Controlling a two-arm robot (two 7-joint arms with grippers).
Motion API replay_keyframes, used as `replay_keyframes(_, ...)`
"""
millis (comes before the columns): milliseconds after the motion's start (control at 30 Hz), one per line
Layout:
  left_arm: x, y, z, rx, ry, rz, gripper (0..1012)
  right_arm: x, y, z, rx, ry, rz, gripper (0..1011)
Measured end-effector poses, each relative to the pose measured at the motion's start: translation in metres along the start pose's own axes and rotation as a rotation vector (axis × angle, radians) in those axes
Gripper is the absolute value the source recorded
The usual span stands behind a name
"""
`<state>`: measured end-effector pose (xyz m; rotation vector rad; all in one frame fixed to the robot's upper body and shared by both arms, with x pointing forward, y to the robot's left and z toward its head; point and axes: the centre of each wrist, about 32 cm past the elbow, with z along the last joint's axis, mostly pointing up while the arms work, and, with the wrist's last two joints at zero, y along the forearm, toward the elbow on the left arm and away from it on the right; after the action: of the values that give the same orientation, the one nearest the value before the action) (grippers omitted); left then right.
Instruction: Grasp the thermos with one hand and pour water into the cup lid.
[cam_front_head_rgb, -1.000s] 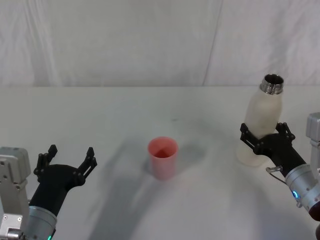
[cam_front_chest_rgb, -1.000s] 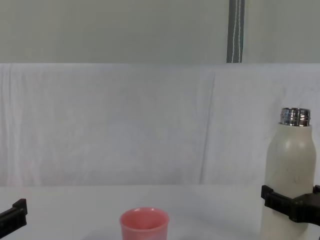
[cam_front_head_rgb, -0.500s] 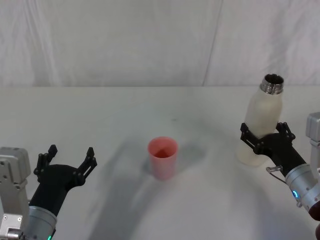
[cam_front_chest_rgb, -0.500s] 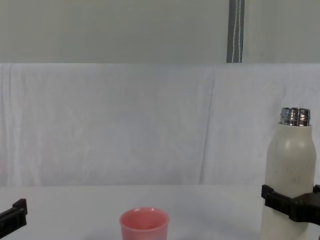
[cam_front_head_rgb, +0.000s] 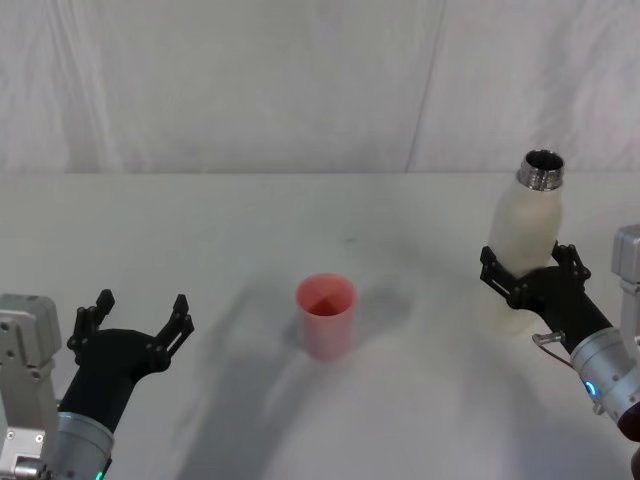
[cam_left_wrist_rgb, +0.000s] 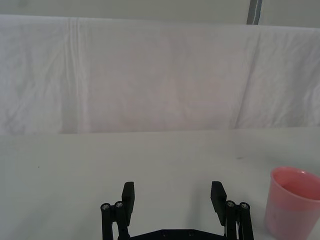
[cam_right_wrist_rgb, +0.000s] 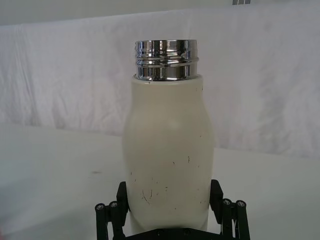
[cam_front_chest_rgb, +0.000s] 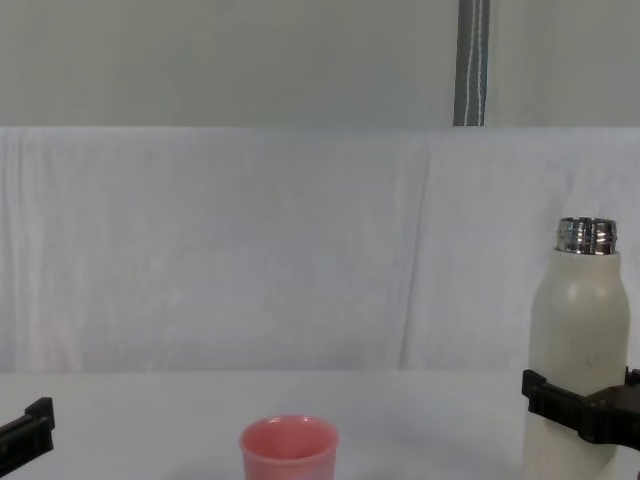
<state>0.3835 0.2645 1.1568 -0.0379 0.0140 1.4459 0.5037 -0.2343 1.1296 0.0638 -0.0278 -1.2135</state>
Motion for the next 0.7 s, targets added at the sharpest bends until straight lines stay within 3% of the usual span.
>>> replay_keyframes(233,0.0,0.0,0.0,0.0,0.0,0.0,1001,-0.0022,-0.0017,0.0035,-0.009,-0.017,0.007,1000)
replay_keyframes(700,0.0,0.0,0.0,0.0,0.0,0.0,1001,-0.0055,-0.0059,0.0056,-0.015,0.008,0.006,1000)
